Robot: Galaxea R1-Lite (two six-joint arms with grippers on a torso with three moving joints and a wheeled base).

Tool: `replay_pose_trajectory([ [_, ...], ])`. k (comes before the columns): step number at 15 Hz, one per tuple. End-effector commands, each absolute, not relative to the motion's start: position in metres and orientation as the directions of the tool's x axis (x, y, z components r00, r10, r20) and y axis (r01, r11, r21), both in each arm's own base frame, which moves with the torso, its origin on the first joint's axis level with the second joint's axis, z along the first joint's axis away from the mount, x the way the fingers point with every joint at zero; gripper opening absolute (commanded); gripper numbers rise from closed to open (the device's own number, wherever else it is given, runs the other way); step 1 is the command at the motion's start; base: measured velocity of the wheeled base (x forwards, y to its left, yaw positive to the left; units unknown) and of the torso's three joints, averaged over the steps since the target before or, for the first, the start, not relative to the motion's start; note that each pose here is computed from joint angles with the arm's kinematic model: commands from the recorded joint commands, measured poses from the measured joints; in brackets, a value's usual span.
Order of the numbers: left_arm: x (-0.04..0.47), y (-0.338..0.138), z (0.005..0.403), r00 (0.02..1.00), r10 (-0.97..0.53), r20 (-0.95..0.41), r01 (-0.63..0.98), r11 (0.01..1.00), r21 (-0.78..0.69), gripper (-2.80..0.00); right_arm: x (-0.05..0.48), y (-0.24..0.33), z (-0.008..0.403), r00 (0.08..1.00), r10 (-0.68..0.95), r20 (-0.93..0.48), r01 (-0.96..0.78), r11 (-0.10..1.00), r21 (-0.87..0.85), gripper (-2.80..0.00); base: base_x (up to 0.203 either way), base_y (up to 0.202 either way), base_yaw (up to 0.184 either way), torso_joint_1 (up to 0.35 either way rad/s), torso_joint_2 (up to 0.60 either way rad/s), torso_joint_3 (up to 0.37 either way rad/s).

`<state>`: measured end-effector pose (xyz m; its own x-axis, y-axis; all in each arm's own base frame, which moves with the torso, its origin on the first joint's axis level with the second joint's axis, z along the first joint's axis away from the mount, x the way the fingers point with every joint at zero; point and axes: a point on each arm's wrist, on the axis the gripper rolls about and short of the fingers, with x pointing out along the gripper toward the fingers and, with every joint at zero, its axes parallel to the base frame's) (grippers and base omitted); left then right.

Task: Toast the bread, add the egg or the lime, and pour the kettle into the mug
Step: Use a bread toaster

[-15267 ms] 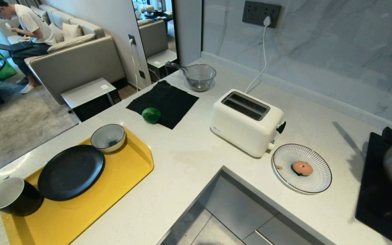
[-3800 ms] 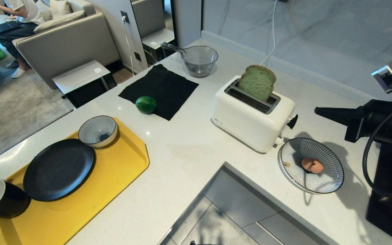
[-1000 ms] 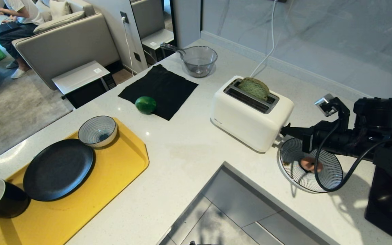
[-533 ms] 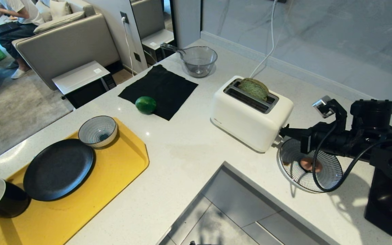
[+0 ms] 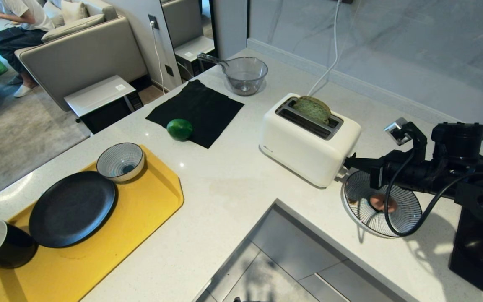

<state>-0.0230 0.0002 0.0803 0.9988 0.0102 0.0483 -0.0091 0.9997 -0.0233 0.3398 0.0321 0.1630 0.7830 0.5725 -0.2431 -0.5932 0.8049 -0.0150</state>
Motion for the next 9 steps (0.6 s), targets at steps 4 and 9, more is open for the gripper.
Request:
replay_pose_trajectory([
  [4, -0.0219, 0.0002, 0.0758, 0.999, 0.011, 0.034, -0.010, 1.000, -0.023, -2.80, 0.3398, 0.0322, 0.1623, 0.782, 0.575, -0.240, -0.596, 0.803, -0.017, -2.80, 0.000, 0.000, 0.000, 0.000, 0.00, 0.000],
  [9, -0.0218, 0.0002, 0.0756, 0.999, 0.011, 0.034, -0.010, 1.000, -0.023, -2.80, 0.3400, 0.0322, 0.1622, 0.782, 0.575, -0.239, -0.596, 0.803, -0.019, -2.80, 0.000, 0.000, 0.000, 0.000, 0.00, 0.000],
])
